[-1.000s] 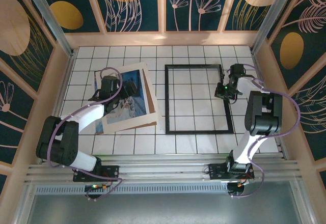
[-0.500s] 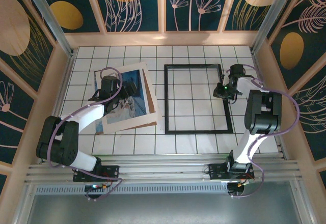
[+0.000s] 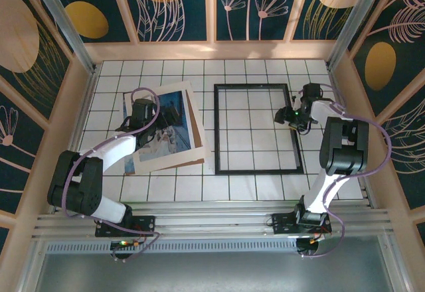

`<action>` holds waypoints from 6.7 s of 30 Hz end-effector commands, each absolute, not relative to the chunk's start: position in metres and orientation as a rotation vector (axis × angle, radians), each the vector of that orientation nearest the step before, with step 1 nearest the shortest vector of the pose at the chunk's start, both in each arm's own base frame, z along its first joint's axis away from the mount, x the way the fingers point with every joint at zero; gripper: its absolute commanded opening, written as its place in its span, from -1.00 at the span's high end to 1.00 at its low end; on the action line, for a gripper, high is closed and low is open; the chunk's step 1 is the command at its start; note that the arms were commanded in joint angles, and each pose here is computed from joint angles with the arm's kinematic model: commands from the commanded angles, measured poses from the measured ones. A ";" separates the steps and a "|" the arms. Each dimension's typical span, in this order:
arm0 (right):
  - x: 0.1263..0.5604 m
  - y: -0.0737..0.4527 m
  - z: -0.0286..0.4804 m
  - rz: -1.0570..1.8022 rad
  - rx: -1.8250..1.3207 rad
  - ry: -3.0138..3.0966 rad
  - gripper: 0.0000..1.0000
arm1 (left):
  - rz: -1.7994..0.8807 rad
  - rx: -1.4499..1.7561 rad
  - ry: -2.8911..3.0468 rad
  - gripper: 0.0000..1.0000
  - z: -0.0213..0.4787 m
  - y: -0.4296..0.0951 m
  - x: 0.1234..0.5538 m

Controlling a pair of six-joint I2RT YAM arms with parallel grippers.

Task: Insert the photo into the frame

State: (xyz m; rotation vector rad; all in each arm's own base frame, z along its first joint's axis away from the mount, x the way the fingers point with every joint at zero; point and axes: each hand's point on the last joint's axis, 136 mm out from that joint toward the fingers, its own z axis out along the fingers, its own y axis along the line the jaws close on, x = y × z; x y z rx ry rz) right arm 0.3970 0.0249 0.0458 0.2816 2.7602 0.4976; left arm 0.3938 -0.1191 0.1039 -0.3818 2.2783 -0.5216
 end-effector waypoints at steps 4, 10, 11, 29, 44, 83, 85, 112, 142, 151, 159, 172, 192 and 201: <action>0.405 0.004 0.056 0.401 0.343 2.730 -0.52 | -0.508 -0.340 2.271 -0.93 0.110 -0.123 0.401; 0.418 -0.008 0.087 0.229 0.374 2.589 -0.65 | -0.477 -0.346 2.272 -0.94 0.109 -0.118 0.400; 0.420 -0.004 0.091 0.203 0.359 2.565 -0.66 | -0.473 -0.348 2.270 -0.95 0.109 -0.117 0.400; 0.422 0.367 0.095 0.594 -0.279 2.356 -0.67 | -0.188 -0.612 2.328 -0.96 0.073 -0.009 0.405; 0.421 0.400 0.011 0.536 -0.289 2.611 -0.55 | -0.154 -0.630 2.494 -0.92 0.013 0.004 0.413; 0.430 0.412 0.023 0.326 -0.400 2.606 0.32 | -0.458 -0.625 2.433 -0.81 0.013 -0.030 0.396; 0.431 0.413 0.025 0.298 -0.407 2.595 0.39 | -0.453 -0.630 2.435 -0.82 0.013 -0.030 0.395; 0.447 0.403 0.080 0.123 -0.413 2.475 1.00 | -0.329 -0.640 2.261 -0.96 0.083 -0.007 0.404; 0.454 0.391 0.126 0.052 -0.392 2.382 1.00 | -0.845 -0.481 1.964 0.57 0.218 -0.063 0.378; 0.453 0.381 0.172 0.069 -0.351 2.321 0.49 | -1.084 -0.416 1.828 1.00 0.267 -0.086 0.367; 0.417 0.360 0.306 0.336 -0.324 2.105 -0.47 | -1.222 -0.321 1.673 1.00 0.348 -0.121 0.348; 0.414 0.094 0.450 0.246 0.118 1.855 -0.56 | -1.802 -0.090 1.556 1.00 0.438 -0.288 0.324; 0.440 0.077 0.351 0.165 0.129 2.079 -0.51 | -1.701 -0.593 2.080 1.00 0.141 -0.373 0.382; 0.435 0.088 0.294 0.176 0.116 2.182 -0.50 | -1.555 -0.721 2.101 1.00 0.105 -0.349 0.372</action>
